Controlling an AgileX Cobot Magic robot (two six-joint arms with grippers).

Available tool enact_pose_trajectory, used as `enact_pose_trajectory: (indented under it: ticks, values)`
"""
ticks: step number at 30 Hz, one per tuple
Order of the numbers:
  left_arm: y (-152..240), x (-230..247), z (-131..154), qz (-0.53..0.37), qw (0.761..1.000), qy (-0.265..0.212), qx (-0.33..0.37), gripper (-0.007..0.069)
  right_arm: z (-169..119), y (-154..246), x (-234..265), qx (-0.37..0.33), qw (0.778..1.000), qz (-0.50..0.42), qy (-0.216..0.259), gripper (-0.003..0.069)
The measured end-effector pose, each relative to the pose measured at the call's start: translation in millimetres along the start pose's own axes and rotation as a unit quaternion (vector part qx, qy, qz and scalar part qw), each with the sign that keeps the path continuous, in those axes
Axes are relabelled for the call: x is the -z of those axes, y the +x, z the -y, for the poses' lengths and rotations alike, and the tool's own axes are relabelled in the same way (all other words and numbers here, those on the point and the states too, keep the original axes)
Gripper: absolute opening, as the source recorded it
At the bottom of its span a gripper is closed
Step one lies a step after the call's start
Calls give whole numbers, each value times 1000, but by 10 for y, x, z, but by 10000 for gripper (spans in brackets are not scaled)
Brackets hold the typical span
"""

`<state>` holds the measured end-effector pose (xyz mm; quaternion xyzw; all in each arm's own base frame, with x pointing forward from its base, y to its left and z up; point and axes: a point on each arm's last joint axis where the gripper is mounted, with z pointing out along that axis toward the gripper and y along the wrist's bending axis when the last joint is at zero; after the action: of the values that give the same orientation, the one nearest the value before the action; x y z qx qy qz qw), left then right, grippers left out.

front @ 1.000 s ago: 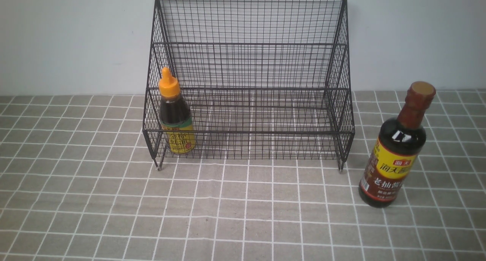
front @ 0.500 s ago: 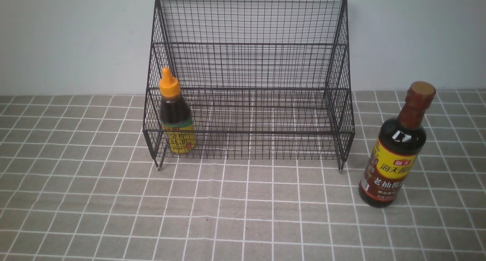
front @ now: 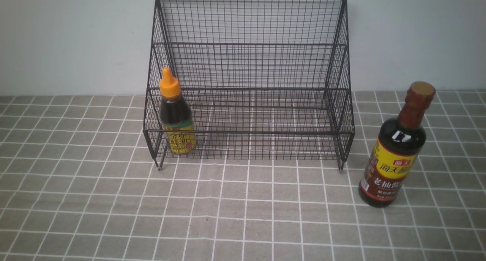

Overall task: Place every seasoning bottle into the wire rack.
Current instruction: Use the right arm to grab the condiment bottle closest to it

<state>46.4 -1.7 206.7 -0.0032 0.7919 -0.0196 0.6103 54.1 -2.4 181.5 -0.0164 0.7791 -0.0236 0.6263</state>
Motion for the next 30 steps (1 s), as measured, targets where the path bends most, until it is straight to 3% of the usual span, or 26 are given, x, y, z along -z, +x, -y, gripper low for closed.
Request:
enact_pose_trajectory:
  ticks: [4, 18, 30]
  values:
    - [348, -126, -16, -55, 998, -4, 3, -7, 0, 1, 0, 0, 1000, 0, 0, -15]
    - [333, -145, 21, -29, 999, 31, -14, -7, -1, 0, -1, 0, 1000, 1, 0, -15]
    - [333, -145, 23, -29, 999, 33, -16, -7, -1, 0, -1, 0, 1000, 1, 0, -15]
